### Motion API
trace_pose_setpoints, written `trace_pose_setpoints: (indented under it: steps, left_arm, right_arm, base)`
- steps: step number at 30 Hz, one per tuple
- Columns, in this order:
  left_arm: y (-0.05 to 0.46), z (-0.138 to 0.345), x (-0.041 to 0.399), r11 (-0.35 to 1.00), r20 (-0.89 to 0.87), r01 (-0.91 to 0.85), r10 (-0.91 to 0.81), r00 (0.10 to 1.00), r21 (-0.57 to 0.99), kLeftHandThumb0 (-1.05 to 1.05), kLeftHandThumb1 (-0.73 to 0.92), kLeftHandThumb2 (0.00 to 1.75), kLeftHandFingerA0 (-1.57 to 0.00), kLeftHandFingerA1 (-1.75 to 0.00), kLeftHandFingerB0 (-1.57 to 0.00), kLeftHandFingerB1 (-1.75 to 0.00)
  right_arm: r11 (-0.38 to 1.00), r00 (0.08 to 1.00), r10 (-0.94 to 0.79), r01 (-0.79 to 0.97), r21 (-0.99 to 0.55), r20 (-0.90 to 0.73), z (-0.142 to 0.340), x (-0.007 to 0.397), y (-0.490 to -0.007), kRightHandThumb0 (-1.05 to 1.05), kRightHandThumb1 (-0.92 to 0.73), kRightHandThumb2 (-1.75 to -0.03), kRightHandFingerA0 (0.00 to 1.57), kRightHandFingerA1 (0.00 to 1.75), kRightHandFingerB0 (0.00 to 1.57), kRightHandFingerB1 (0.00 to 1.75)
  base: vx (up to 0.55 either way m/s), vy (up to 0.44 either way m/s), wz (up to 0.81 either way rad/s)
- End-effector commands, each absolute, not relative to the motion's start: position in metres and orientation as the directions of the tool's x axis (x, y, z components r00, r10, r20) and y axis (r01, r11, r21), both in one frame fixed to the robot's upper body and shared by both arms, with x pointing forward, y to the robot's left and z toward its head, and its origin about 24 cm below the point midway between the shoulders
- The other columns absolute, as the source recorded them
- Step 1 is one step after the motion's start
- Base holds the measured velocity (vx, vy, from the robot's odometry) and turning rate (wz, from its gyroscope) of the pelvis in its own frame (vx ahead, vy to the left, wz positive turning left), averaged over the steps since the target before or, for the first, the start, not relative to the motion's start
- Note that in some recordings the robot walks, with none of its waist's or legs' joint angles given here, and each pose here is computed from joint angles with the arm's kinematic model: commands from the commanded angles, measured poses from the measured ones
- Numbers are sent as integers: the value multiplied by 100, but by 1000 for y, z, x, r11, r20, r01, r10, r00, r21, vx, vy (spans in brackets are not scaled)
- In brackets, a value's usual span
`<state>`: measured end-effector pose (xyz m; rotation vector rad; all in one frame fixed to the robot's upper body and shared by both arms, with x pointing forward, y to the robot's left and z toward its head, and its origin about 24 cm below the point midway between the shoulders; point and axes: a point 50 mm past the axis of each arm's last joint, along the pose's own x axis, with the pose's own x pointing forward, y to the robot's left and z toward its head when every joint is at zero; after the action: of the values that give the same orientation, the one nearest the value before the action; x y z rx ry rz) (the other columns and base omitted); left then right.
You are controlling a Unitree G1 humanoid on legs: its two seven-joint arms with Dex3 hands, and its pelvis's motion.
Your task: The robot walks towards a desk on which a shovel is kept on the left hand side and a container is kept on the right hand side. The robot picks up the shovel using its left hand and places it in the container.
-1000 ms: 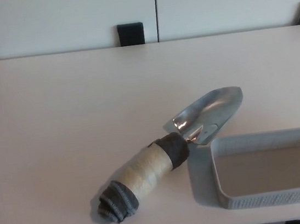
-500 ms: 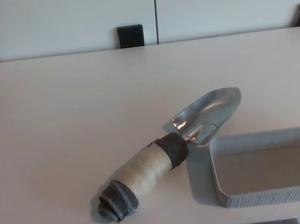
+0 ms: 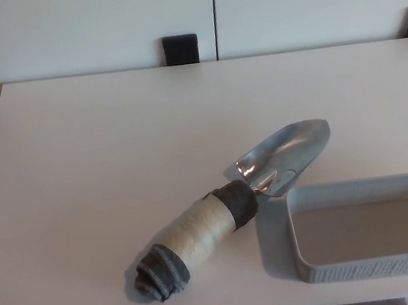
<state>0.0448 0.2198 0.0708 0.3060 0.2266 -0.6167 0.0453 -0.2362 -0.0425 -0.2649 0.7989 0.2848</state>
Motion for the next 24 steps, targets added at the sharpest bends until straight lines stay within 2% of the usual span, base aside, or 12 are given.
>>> trace_pose_setpoints:
  steps: [1, 7, 9, 14, 15, 18, 19, 20, 21, 22, 23, 24]
  left_arm:
    - [237, 151, 48, 544, -162, 815, -802, 575, 201, -64, 40, 72, -37, -46, -27, -44]
    - [229, 191, 60, 657, 179, 671, -747, 640, 344, -43, 44, 53, -43, -36, -30, -38]
    - [219, 202, 65, 699, 268, 597, -709, 653, 395, -52, 36, 65, -40, -46, -26, -45]
    - [196, 207, 85, 706, 307, 434, -663, 682, 560, -51, 51, 55, -29, -35, -27, -36]
    - [190, 205, 94, 653, 289, 364, -674, 680, 664, -29, 33, 90, -8, -51, -10, -51]
    - [183, 195, 112, 596, 278, 265, -663, 695, 758, -30, 34, 91, -7, -51, -7, -49]
    - [180, 188, 121, 594, 278, 248, -652, 706, 765, -29, 33, 90, -7, -51, -7, -49]
    - [176, 182, 132, 563, 252, 224, -645, 722, 796, -54, 54, 57, -19, -32, -21, -29]
    - [175, 178, 139, 542, 245, 204, -642, 726, 815, -54, 54, 57, -19, -32, -20, -28]
    - [172, 173, 148, 518, 235, 183, -638, 733, 835, -29, 32, 89, -7, -52, -5, -49]
    - [168, 167, 158, 491, 223, 164, -635, 739, 856, -29, 32, 89, -7, -52, -5, -49]
    - [167, 166, 162, 465, 213, 149, -638, 740, 873, -57, 52, 56, -18, -34, -21, -29]
  right_arm:
    - [925, 657, 153, -358, -127, -738, -40, 52, -245, -52, -65, -61, 22, 41, 15, 33]
    - [922, 660, 168, -368, -120, -733, -43, 55, -241, -50, -67, -61, 21, 39, 14, 32]
    - [922, 651, 172, -371, -112, -739, -43, 53, -239, -51, -66, -61, 22, 40, 14, 32]
    - [916, 660, 181, -384, -120, -729, -43, 52, -236, -51, -66, -61, 23, 44, 15, 34]
    - [917, 663, 184, -382, -116, -726, -43, 52, -236, -55, -52, -81, 18, 51, 12, 44]
    - [907, 663, 195, -402, -124, -723, -43, 54, -236, -57, -52, -83, 18, 51, 11, 44]
    - [906, 662, 191, -403, -128, -725, -43, 53, -236, -57, -52, -82, 19, 51, 11, 44]
    - [908, 659, 193, -401, -123, -727, -39, 53, -234, -52, -66, -60, 24, 44, 15, 33]
    - [908, 660, 194, -401, -122, -726, -37, 54, -233, -50, -66, -60, 24, 44, 15, 33]
    - [910, 662, 197, -398, -117, -723, -38, 54, -234, -56, -50, -82, 18, 50, 10, 44]
    - [913, 666, 201, -392, -108, -719, -40, 54, -235, -56, -50, -82, 18, 50, 10, 44]
    - [913, 667, 201, -393, -110, -718, -40, 54, -235, -57, -51, -81, 19, 49, 11, 43]
  base:
    - [0, 0, 0]
    - [0, 0, 0]
    - [0, 0, 0]
    - [0, 0, 0]
    - [0, 0, 0]
    - [0, 0, 0]
    - [0, 0, 0]
    - [0, 0, 0]
    - [0, 0, 0]
    - [0, 0, 0]
    - [0, 0, 0]
    - [0, 0, 0]
